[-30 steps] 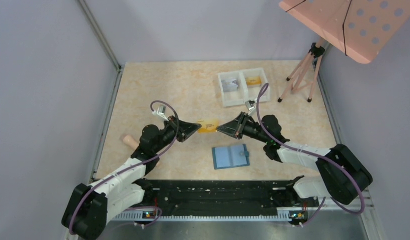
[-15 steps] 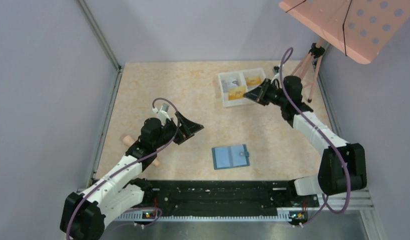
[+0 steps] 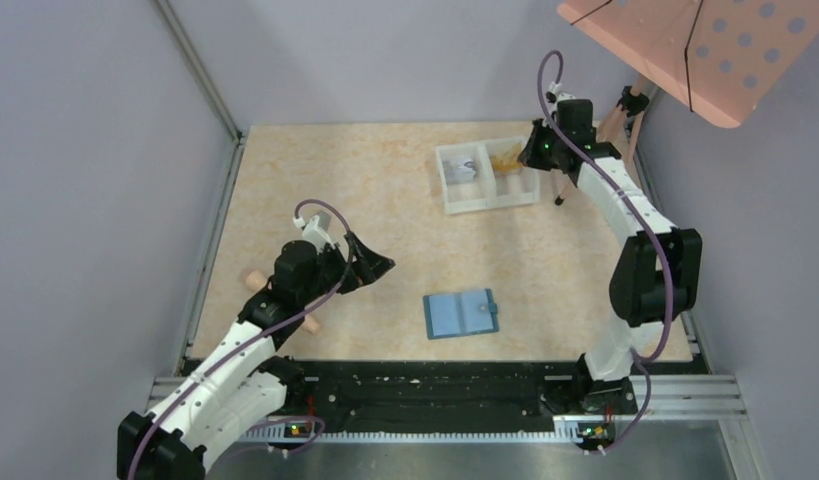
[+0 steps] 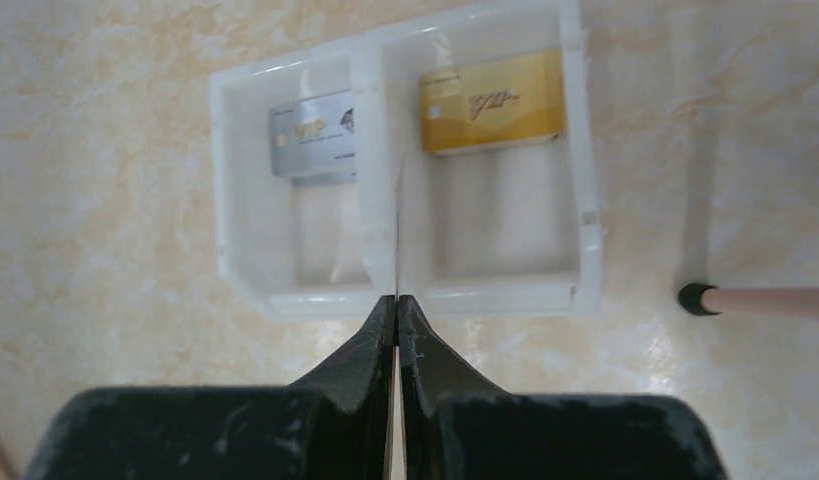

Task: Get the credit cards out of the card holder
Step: Place the credit card in the storage box.

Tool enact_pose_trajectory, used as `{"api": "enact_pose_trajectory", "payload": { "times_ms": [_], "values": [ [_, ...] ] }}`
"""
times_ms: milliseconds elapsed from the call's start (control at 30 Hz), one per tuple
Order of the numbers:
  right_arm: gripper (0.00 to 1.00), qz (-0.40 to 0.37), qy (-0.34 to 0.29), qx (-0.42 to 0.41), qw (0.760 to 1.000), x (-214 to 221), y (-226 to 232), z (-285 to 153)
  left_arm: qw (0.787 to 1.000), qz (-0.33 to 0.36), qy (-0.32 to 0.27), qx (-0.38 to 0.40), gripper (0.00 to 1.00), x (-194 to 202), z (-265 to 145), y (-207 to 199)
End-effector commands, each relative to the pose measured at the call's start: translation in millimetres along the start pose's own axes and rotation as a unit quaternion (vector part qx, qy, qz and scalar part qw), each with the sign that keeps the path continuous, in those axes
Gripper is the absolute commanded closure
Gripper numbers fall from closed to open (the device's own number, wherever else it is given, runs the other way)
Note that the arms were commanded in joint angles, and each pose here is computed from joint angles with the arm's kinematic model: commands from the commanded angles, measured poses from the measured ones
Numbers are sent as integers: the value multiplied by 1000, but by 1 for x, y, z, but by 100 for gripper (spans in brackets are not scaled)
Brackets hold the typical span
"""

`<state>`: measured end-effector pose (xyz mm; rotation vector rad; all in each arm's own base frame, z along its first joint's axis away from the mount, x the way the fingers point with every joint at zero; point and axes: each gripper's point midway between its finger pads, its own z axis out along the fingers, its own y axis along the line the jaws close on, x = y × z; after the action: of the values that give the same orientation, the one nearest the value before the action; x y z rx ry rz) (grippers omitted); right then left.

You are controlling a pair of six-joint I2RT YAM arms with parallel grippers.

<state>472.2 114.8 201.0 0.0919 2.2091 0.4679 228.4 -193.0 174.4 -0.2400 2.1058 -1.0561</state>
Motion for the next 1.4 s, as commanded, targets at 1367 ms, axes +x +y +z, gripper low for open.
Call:
{"api": "enact_pose_trajectory", "payload": {
  "times_ms": [1367],
  "values": [
    [100,-47,72,-62,994,-16,-54,133,1000,25,-7,-3,4,-12,10,-4]
  ]
}}
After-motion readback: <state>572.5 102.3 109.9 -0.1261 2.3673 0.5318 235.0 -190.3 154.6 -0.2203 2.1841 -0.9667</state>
